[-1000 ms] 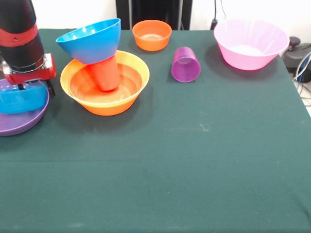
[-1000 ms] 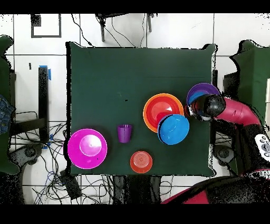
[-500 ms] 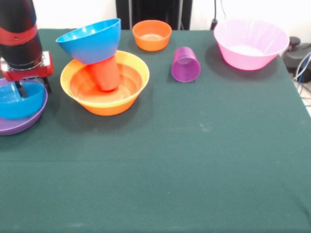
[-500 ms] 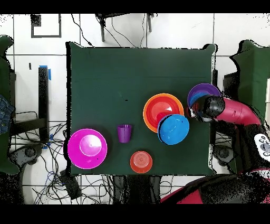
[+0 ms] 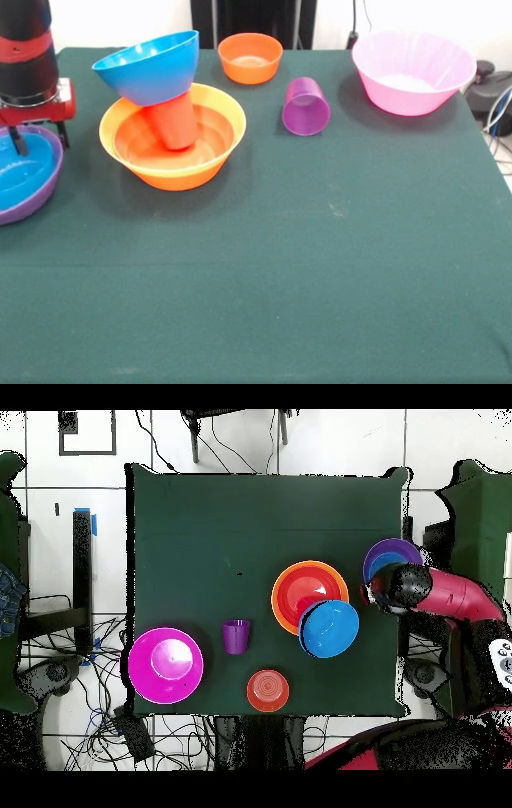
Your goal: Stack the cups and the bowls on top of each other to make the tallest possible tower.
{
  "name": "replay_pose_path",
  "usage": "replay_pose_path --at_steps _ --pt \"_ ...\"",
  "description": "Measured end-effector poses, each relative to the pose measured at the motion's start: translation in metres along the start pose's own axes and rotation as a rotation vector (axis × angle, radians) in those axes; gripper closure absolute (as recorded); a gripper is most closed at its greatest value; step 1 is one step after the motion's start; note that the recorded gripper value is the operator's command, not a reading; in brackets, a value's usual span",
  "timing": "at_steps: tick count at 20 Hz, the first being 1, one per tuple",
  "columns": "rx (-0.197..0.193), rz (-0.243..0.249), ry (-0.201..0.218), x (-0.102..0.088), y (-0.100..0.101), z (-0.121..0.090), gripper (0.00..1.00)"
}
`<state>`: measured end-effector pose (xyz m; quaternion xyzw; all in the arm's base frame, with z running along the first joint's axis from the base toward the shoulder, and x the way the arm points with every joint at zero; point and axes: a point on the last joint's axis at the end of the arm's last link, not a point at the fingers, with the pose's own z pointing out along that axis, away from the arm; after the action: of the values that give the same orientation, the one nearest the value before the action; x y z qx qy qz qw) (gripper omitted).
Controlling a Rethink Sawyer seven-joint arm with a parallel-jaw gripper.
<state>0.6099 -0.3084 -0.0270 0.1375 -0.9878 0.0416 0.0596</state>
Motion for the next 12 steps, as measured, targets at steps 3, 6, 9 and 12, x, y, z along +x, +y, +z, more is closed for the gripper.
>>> replay_pose_path --at_steps 3,6,9,12 --pt "0.020 0.001 -0.024 -0.003 -0.004 -0.006 1.00" --pt "0.049 0.005 -0.056 -0.007 -0.013 -0.013 1.00" --pt "0.063 0.010 -0.073 -0.008 -0.018 -0.016 1.00" --pt "0.061 0.016 -0.079 -0.006 -0.021 -0.013 1.00"
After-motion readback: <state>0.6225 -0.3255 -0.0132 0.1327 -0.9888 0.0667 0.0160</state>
